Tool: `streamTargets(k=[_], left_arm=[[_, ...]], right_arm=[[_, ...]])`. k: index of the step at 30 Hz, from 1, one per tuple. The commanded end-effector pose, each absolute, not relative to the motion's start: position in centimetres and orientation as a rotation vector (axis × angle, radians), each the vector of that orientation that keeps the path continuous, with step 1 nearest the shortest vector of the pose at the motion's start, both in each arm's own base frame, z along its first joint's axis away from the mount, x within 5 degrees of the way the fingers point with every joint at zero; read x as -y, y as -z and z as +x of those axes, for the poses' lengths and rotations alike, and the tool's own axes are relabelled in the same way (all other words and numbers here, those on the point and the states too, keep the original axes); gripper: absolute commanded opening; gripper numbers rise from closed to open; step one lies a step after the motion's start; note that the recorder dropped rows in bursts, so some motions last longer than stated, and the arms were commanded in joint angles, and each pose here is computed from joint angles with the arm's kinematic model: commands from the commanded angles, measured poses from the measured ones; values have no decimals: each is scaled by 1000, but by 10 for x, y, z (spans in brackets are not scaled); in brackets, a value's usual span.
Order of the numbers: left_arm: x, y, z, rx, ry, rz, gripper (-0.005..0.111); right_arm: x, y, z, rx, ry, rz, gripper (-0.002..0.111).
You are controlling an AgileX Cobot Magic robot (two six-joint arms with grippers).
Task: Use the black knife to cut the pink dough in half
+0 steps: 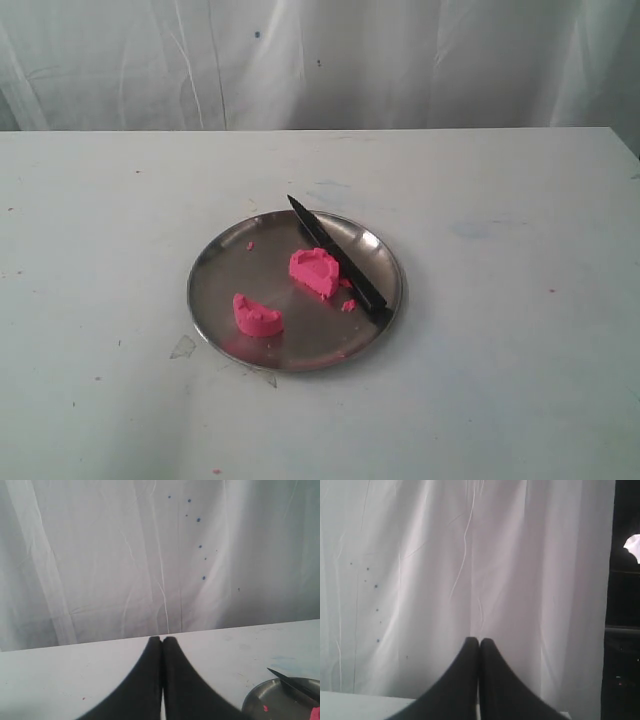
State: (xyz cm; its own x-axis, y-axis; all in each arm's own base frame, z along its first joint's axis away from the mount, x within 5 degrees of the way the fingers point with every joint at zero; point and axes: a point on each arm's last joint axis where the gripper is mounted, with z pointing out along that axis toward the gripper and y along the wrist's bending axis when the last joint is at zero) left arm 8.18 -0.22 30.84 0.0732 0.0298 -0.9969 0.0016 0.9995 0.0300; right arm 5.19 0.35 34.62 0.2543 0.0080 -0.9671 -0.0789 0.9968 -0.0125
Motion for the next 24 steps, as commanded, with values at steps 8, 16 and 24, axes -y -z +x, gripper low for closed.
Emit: streamTargets(k=[8, 16, 24], left_arm=[[3, -308, 81, -1492, -13, 21, 0], [3, -308, 81, -1492, -13, 21, 0], [3, -308, 81, -1493, -11, 23, 0]], right_arm=[[1, -348, 18, -1182, -47, -58, 0], [0, -343, 20, -1189, -46, -59, 0], [-1, -283, 37, -1350, -19, -56, 0]])
